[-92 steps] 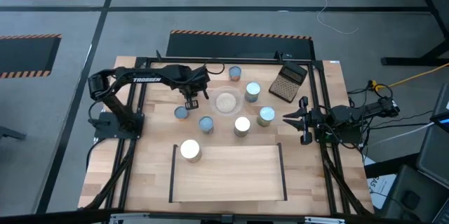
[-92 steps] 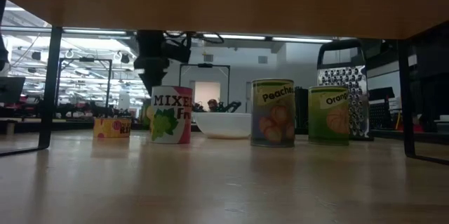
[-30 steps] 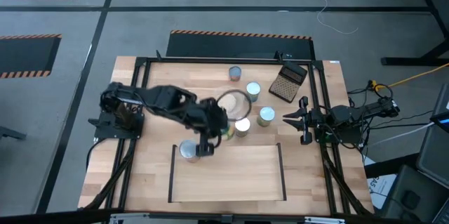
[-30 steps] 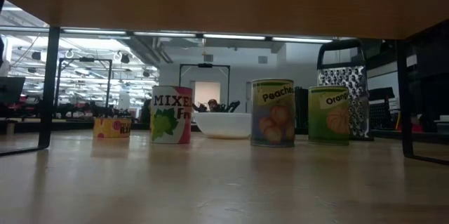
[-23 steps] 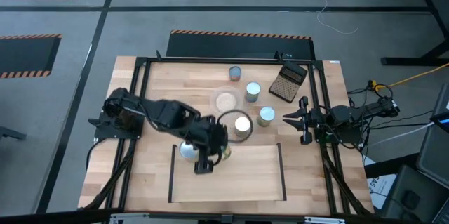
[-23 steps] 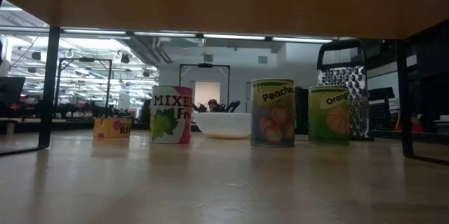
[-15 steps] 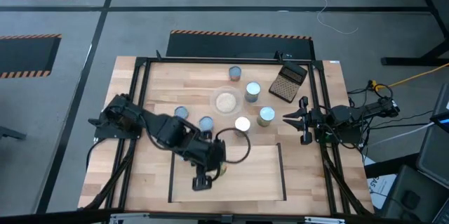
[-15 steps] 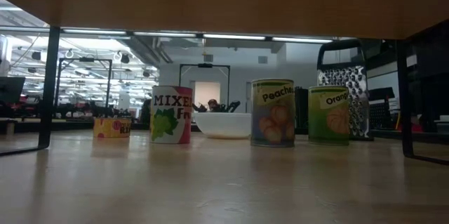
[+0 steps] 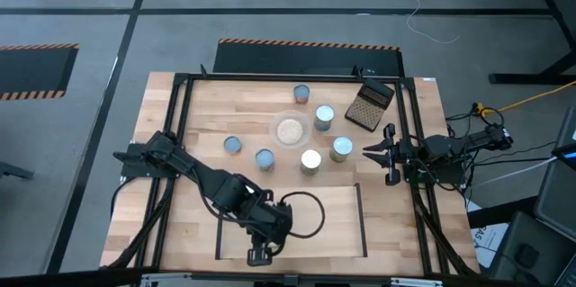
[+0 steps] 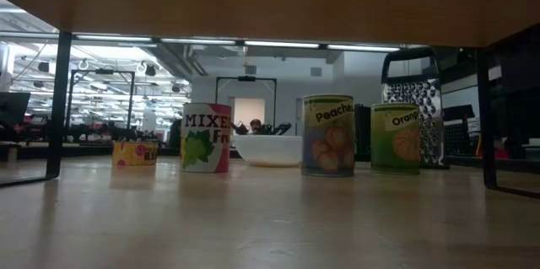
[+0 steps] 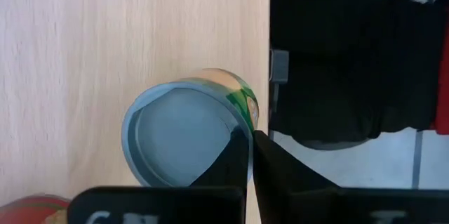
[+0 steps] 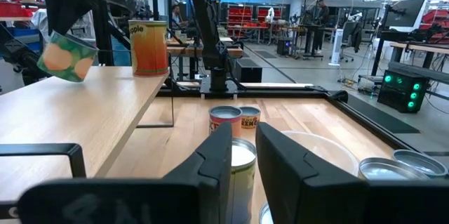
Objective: Pick and place cans onto a shelf
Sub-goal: Put the small canned peaches on the shelf
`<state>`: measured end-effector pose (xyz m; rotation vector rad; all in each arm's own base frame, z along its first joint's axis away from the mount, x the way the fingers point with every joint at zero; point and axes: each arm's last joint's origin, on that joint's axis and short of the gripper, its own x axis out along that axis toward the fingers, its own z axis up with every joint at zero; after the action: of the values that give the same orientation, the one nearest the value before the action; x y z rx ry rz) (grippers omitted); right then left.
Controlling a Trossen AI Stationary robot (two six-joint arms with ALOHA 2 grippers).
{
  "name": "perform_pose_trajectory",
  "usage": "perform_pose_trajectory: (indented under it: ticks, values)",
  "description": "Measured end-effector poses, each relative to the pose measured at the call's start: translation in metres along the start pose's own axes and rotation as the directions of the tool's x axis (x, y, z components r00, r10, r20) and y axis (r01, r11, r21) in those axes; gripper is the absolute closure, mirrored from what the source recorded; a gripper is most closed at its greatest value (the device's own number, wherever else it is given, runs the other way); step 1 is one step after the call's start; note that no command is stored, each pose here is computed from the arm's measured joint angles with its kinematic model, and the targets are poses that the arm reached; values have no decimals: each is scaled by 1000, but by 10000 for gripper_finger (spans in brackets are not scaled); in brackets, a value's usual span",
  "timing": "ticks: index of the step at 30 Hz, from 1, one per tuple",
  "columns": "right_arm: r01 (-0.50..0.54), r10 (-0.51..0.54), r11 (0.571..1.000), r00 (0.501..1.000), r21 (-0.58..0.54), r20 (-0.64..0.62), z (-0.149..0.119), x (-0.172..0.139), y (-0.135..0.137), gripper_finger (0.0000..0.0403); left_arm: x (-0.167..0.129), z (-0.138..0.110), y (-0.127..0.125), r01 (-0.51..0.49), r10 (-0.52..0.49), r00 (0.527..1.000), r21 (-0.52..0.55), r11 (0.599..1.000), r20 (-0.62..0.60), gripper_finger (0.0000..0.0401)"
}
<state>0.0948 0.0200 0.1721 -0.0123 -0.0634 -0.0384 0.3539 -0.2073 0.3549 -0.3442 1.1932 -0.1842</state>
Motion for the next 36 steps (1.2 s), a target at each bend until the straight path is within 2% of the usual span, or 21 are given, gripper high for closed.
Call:
perform_pose_trajectory:
  ticks: [20, 36]
  values:
    - [0, 0, 1000, 1000, 2, -1, 0, 0, 0, 331, -1, 2, 2, -21, 22, 1000, -18, 1000, 19, 394]
    - [0, 0, 1000, 1000, 2, -1, 0, 0, 0, 331, 5, 2, 4, -76, 77, 997, -19, 997, 28, 393]
